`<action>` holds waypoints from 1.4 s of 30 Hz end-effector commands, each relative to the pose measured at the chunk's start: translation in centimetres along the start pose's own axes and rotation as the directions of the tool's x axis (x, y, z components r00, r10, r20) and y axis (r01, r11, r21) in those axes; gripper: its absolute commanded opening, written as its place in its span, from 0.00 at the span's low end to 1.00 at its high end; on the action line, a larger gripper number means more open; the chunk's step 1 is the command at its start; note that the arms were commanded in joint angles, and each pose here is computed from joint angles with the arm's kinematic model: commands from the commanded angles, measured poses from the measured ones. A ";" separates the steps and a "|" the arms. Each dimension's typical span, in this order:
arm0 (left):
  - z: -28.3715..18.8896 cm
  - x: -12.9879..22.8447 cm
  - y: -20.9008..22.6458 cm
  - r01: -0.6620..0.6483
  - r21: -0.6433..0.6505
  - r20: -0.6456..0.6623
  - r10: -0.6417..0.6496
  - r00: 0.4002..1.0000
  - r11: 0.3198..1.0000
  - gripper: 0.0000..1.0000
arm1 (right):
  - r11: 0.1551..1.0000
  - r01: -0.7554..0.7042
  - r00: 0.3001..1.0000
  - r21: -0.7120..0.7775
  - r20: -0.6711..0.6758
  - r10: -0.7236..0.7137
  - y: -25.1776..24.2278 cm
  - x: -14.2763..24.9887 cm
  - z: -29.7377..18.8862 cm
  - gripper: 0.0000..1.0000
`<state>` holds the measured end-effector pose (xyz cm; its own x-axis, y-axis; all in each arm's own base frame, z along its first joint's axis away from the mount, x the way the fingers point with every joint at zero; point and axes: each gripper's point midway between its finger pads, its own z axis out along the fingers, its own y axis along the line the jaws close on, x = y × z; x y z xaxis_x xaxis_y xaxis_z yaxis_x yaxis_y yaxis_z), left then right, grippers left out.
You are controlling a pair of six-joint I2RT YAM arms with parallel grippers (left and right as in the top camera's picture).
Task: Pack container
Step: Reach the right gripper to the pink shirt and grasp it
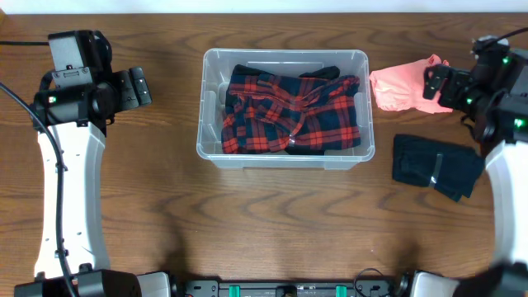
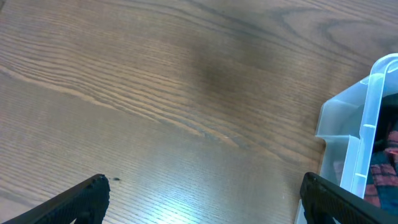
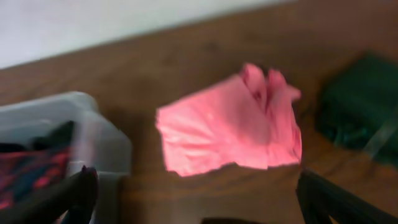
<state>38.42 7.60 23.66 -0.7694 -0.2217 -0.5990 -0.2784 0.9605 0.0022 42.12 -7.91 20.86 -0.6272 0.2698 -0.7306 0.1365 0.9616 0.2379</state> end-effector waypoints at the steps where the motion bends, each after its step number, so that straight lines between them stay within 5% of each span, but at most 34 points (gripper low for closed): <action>1: 0.4 0.3 0.0 0.011 0.003 -0.015 -0.011 1.000 1.000 0.98 | 0.996 -0.074 0.996 -0.053 -0.058 0.071 -1.5 1.1 2.5 0.99; 15: 0.4 0.3 0.0 0.011 0.003 -0.015 -0.011 1.000 1.000 0.98 | 0.999 -0.032 0.991 -0.026 -0.133 0.028 -6.2 5.3 11.3 0.99; 42: 0.4 0.3 0.0 0.011 0.003 -0.015 -0.011 1.000 1.000 0.98 | 0.994 -0.103 0.980 0.022 -0.169 0.105 -10.9 10.1 17.3 0.94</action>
<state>38.44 7.53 23.66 -0.7694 -0.2217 -0.5990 -0.2760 0.9612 -0.0012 47.68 -14.94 1.28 -0.7141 0.3435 -0.6100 0.2099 0.9363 0.2816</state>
